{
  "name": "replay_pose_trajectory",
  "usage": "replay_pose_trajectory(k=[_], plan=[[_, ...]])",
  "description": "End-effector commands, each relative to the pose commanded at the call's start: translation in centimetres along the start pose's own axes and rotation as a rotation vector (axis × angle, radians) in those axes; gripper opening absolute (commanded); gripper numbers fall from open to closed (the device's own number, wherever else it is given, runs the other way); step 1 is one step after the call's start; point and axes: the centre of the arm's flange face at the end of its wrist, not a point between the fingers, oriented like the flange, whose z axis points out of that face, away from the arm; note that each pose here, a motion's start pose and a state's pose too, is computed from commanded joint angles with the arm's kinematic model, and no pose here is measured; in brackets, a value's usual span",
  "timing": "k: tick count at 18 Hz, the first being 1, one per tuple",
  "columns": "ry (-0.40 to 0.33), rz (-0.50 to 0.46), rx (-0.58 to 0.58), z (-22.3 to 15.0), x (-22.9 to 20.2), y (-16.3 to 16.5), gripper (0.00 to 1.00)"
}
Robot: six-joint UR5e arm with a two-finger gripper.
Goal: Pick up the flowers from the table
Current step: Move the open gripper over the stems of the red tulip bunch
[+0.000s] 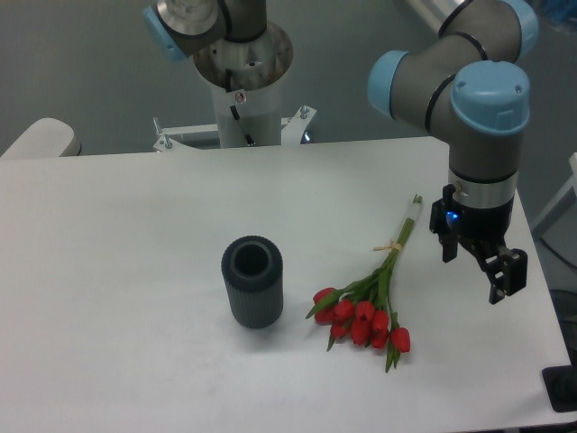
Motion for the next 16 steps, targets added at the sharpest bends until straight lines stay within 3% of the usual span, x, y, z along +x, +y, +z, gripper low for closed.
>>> replay_pose_trajectory(k=[6,10,16], plan=[[0.006,-0.011,0.009,0.0,0.4,-0.1,1.00],[0.065,-0.062,0.015,1.0,3.6,0.1,1.00],[0.081,-0.441,-0.030,0.6,4.8,0.3,1.00]])
